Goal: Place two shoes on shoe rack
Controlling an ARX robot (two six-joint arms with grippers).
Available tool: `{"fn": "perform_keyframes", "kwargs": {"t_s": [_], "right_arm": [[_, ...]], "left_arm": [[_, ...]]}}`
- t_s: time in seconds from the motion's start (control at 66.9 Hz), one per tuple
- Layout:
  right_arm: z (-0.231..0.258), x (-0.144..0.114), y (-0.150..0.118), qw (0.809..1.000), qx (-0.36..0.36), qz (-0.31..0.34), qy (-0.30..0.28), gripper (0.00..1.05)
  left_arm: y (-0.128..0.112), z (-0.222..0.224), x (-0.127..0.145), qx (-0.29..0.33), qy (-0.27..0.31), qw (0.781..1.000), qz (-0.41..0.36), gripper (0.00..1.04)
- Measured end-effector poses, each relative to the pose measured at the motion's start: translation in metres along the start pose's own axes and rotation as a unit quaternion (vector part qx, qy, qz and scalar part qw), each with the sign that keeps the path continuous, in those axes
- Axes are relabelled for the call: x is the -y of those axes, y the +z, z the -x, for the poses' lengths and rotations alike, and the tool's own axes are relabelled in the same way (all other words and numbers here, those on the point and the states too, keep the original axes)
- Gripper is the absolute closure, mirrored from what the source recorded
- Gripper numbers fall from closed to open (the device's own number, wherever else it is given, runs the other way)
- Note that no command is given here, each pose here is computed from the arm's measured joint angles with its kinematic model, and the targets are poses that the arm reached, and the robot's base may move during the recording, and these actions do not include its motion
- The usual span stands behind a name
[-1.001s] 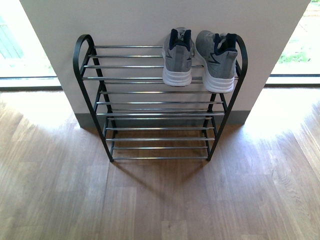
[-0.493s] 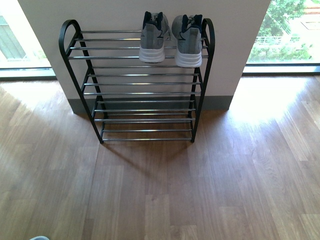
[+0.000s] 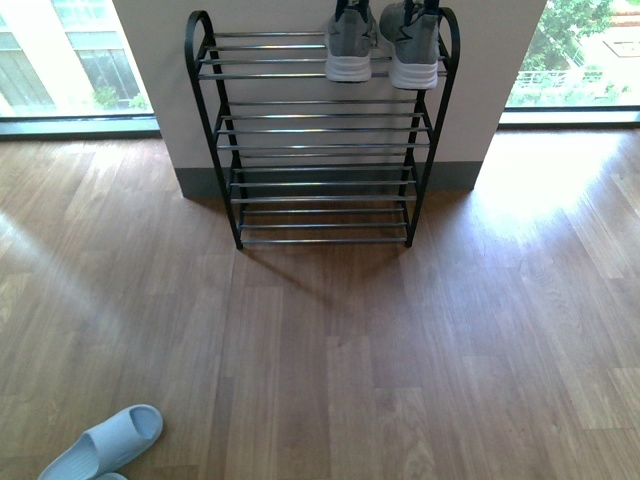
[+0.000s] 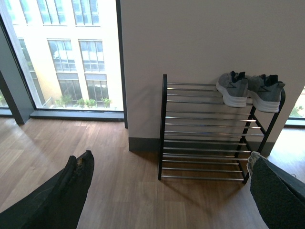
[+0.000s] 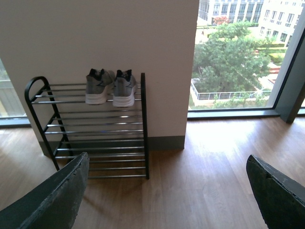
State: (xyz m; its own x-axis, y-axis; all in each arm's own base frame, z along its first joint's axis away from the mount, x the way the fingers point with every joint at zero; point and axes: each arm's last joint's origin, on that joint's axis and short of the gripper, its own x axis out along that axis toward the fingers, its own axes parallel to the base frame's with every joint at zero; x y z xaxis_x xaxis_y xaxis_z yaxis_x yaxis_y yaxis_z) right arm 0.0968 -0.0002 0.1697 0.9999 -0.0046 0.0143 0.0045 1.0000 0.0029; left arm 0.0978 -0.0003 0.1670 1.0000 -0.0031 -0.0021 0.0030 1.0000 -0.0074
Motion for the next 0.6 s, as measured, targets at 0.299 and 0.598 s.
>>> {"fn": "perform_keyframes", "kwargs": {"t_s": [0.299, 0.598], "right_arm": [[0.0000, -0.0001, 0.0000, 1.000, 0.000, 0.000, 0.001, 0.09], [0.0000, -0.0001, 0.0000, 1.000, 0.000, 0.000, 0.002, 0.09]], "left_arm": [[0.0000, 0.0000, 0.0000, 0.000, 0.000, 1.000, 0.000, 0.09], [0.0000, 0.0000, -0.0001, 0.000, 0.001, 1.000, 0.000, 0.09]]}}
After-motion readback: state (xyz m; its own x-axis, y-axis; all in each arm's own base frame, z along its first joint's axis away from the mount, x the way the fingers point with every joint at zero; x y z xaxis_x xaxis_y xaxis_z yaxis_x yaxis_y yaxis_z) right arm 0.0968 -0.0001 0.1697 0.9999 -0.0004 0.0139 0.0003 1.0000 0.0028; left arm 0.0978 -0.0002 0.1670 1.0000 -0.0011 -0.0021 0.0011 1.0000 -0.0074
